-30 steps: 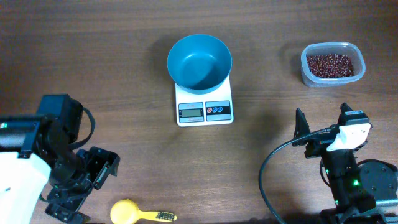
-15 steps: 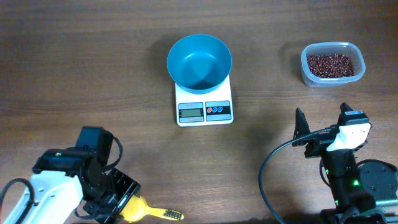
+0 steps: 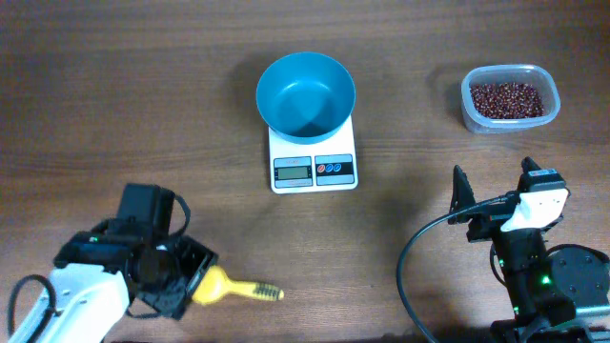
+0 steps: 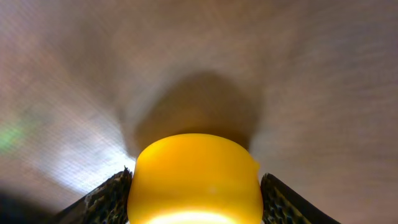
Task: Scoop item into bowl and weigh 50g on scale
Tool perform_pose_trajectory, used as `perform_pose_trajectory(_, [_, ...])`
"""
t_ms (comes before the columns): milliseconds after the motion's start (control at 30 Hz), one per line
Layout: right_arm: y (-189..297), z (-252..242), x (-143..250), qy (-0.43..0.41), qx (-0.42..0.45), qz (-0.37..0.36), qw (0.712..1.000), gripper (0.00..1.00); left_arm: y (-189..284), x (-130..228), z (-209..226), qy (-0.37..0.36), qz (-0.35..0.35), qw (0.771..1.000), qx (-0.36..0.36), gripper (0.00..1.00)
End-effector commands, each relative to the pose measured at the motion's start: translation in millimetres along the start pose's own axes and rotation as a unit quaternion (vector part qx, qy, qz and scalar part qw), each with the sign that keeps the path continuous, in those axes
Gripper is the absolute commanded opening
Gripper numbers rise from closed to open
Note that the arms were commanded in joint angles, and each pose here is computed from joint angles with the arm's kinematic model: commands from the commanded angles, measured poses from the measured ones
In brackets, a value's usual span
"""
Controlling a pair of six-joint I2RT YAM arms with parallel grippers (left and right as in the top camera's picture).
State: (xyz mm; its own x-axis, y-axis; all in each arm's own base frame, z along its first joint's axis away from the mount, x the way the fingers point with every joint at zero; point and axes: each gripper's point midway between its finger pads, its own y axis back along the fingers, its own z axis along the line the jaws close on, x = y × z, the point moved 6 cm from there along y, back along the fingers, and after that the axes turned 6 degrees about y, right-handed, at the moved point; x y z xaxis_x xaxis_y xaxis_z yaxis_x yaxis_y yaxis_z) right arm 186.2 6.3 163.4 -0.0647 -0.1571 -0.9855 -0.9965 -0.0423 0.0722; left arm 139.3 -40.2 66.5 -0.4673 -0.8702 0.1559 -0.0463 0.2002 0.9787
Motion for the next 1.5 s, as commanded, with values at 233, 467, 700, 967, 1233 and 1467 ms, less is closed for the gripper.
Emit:
perform_pose_trajectory(233, [0, 2, 2, -0.004, -0.006, 0.000, 1.000, 0.99, 32, -7, -42, -0.057, -0.028, 0.995, 0.073, 0.51])
perform_pose_trajectory(467, [0, 2, 2, -0.004, -0.006, 0.000, 1.000, 0.99, 40, 34, -54, -0.093, 0.151, 0.973, 0.145, 0.49])
perform_pose_trajectory(700, [0, 10, 1, -0.015, -0.041, -0.005, 0.999, 0.99, 44, 41, -56, -0.097, 0.186, 0.965, 0.159, 0.50])
perform_pose_trajectory(967, [-4, 11, 11, -0.191, -0.039, 0.034, 0.980, 0.99, 14, 23, -50, -0.113, 0.158, 0.980, 0.049, 0.44])
perform_pose_trajectory(1233, [-4, 11, 11, -0.191, -0.039, 0.034, 0.980, 0.99, 78, 41, -69, -0.252, 0.272, 0.929, 0.008, 0.52])
perform_pose_trajectory(1467, [-4, 11, 11, -0.191, -0.039, 0.034, 0.980, 0.99, 69, 25, -74, -0.258, 0.209, 0.943, -0.008, 0.55])
